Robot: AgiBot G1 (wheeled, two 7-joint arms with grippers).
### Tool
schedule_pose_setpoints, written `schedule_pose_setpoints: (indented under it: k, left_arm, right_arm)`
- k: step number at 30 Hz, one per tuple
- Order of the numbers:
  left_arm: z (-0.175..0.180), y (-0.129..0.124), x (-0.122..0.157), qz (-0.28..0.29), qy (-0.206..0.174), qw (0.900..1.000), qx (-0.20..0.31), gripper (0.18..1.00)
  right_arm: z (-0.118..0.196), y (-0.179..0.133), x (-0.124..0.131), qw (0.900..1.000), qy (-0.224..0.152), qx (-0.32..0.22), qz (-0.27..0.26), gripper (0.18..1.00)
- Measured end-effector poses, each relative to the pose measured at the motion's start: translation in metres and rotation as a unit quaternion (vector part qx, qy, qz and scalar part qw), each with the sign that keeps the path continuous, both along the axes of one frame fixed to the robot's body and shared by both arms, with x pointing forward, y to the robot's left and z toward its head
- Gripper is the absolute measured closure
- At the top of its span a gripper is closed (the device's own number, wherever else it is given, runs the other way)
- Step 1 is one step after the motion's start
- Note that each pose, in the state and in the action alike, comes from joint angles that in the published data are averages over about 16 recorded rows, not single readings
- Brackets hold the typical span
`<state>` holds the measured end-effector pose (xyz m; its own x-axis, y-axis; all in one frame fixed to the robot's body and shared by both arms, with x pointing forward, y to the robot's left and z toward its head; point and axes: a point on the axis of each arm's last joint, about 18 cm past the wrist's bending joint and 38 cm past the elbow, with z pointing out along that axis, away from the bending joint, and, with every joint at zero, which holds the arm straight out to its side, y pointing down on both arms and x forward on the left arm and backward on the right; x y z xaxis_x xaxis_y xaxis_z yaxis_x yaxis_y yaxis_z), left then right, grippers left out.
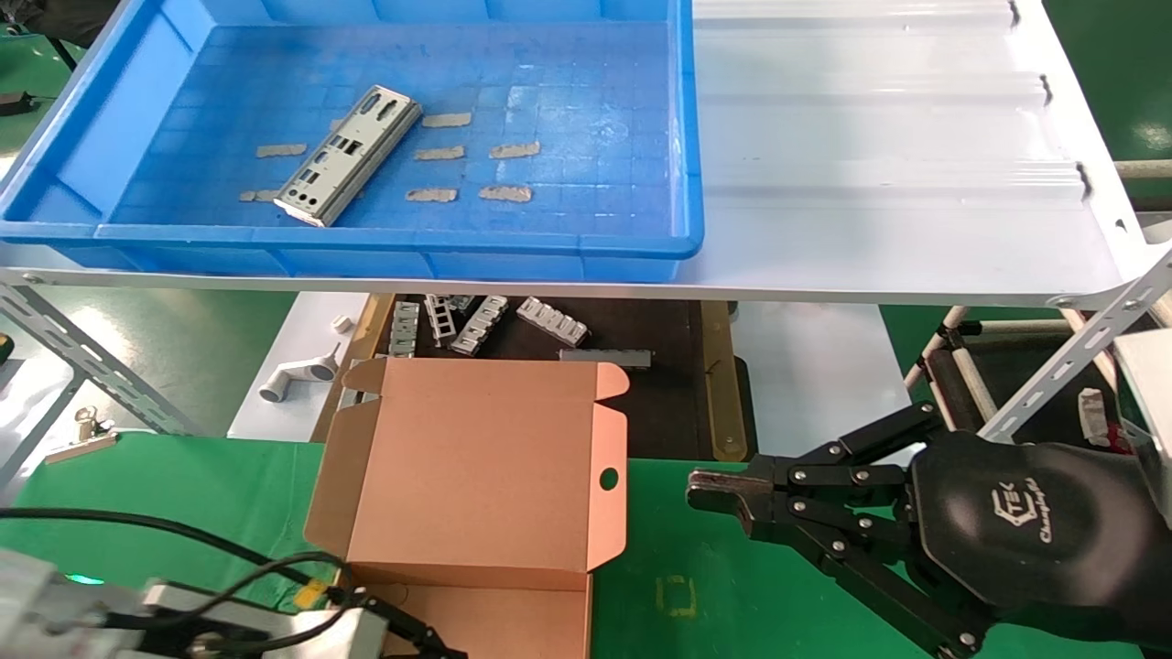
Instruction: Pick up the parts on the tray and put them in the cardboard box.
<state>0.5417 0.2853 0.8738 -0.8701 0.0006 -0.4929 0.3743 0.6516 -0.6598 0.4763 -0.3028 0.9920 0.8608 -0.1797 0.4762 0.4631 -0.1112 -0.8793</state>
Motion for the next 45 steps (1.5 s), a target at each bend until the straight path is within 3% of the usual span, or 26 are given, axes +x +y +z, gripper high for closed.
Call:
schedule_pose_setpoints:
  k: [10,26,32,45]
  left_arm:
    - [-0.037,-0.006,0.032,0.031,0.003,0.9995,-0.010,0.730]
    - [-0.047,-0.002,0.049,0.029,0.017,0.9993,-0.013,0.711]
    - [-0.044,-0.001,0.052,0.029,0.014,0.9994,-0.013,0.666]
    - [-0.015,0.001,0.044,0.018,-0.002,0.9988,-0.046,0.456]
  right_arm:
    - [0.000,0.000,0.000,1.000,0.000,0.000,0.000,0.988]
    - [0.000,0.000,0.000,1.000,0.000,0.000,0.000,0.988]
    - [0.000,0.000,0.000,1.000,0.000,0.000,0.000,0.988]
    - [0.000,0.000,0.000,1.000,0.000,0.000,0.000,0.988]
